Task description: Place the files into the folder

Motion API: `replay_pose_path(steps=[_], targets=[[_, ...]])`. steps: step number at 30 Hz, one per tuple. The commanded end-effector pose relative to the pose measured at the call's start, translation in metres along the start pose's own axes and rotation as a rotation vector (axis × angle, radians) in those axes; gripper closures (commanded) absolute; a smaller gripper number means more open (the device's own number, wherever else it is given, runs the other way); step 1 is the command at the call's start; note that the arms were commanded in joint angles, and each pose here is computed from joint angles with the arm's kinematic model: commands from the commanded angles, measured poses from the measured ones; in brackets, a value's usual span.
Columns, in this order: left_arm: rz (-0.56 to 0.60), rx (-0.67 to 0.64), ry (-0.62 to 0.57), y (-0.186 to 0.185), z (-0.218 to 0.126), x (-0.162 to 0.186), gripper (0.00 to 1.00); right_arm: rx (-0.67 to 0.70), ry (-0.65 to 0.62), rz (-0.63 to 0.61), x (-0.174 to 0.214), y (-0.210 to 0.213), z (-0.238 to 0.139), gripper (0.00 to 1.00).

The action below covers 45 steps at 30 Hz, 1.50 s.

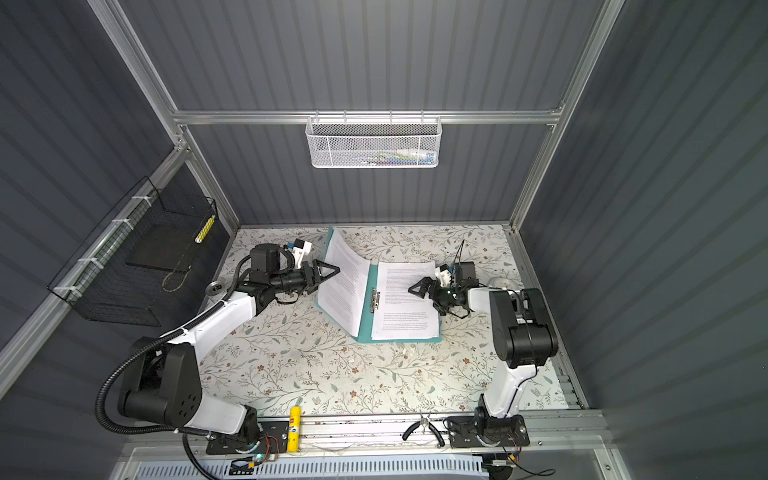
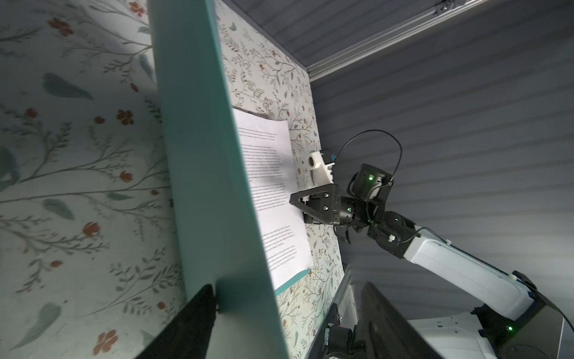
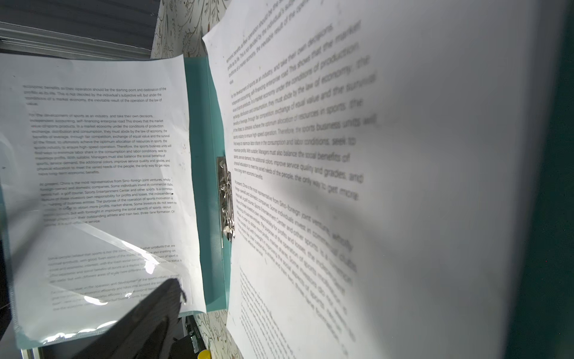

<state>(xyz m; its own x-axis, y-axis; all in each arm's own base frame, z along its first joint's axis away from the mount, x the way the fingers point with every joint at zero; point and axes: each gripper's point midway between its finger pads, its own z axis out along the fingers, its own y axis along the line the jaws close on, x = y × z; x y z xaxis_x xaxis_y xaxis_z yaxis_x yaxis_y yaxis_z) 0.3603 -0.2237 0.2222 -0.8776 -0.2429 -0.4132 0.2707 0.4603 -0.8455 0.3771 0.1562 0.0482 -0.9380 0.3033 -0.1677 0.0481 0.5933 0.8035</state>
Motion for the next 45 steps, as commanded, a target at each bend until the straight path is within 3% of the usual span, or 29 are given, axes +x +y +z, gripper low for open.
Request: replay_pose_path(steps=[1,9,21,37,45], targets=[[0.041,0.017,-0.052,-0.037,-0.004,-0.016,0.23,0.104,0.053,0.109,0.028,-0.029,0.003,0.03],[0.082,0.043,0.025,-0.071,0.034,0.006,0.22,0.097,-0.008,0.114,0.021,-0.023,-0.004,0.01],[0.103,0.074,0.149,-0.084,0.090,0.037,0.23,0.039,-0.063,0.083,-0.025,0.005,-0.001,0.01],[0.118,0.059,0.171,-0.065,0.101,0.051,0.23,0.054,0.041,0.020,-0.018,0.031,0.031,0.01],[0.179,-0.017,0.159,-0.059,0.090,0.050,0.23,0.219,-0.010,-0.033,-0.031,0.020,0.006,0.01]])
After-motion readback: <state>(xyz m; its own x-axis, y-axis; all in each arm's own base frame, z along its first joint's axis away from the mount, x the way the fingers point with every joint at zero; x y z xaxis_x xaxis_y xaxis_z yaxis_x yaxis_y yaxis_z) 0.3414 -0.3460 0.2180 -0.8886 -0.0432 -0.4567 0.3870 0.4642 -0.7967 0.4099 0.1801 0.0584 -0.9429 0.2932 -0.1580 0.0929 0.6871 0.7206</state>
